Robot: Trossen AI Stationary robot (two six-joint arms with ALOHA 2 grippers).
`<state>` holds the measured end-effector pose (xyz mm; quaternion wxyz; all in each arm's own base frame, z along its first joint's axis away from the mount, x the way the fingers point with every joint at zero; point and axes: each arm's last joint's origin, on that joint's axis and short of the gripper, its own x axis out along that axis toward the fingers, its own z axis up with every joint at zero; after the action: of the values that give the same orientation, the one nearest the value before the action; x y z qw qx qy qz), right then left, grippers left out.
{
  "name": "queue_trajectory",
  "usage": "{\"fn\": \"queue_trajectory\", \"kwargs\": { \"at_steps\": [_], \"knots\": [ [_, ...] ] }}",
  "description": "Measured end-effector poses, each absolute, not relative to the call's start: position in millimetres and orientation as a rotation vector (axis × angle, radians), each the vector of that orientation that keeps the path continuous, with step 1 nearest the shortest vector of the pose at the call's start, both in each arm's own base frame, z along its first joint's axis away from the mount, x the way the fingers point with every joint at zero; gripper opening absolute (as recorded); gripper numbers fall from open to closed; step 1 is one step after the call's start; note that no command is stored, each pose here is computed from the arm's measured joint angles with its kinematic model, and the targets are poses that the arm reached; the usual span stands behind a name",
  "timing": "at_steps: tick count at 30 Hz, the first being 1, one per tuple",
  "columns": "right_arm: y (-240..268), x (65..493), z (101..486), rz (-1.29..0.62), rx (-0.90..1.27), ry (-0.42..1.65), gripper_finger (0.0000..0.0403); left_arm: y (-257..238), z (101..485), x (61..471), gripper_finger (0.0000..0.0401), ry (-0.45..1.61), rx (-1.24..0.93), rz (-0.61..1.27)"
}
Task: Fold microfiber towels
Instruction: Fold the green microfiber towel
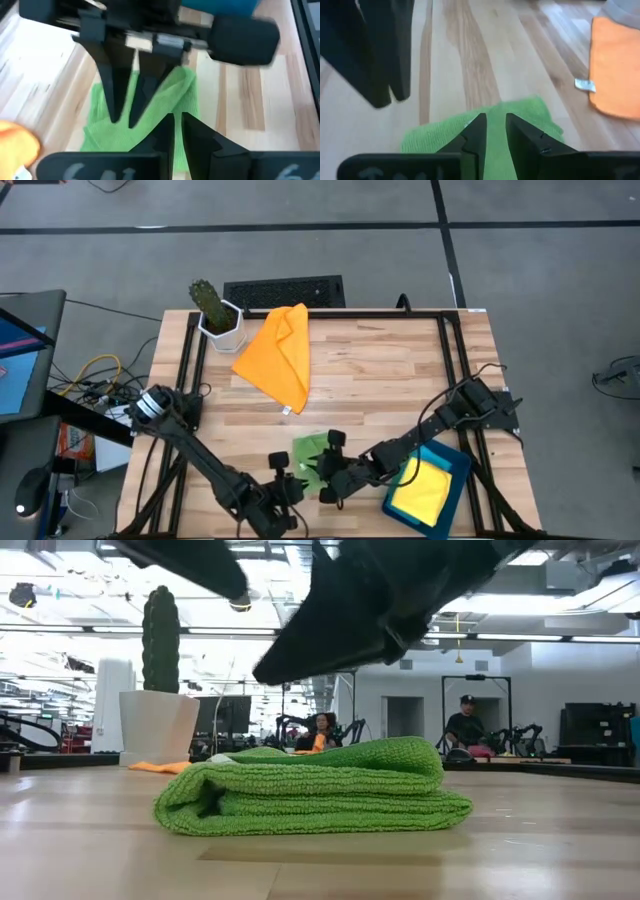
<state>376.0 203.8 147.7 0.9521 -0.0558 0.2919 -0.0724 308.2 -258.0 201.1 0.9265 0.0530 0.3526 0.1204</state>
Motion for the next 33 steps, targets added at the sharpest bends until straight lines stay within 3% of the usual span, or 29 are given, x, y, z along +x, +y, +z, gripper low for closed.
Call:
{"fn": "queue_trajectory", "kwargs": {
  "at_steps": [12, 25, 33],
  "knots": [
    [212, 394, 119, -0.095, -0.153, 0.619, 0.0097, -262, 147, 279, 0.0002, 0.687, 0.005, 0.353],
    [208, 396, 103, -0.155, -0.164, 0.696, 0.0098, -256, 131, 283, 0.0000, 0.617, -0.053, 0.304],
    [201, 390, 116, -0.221, -0.208, 0.734, 0.0097, -241, 122, 291, 0.0000, 0.621, -0.075, 0.304]
  ]
}}
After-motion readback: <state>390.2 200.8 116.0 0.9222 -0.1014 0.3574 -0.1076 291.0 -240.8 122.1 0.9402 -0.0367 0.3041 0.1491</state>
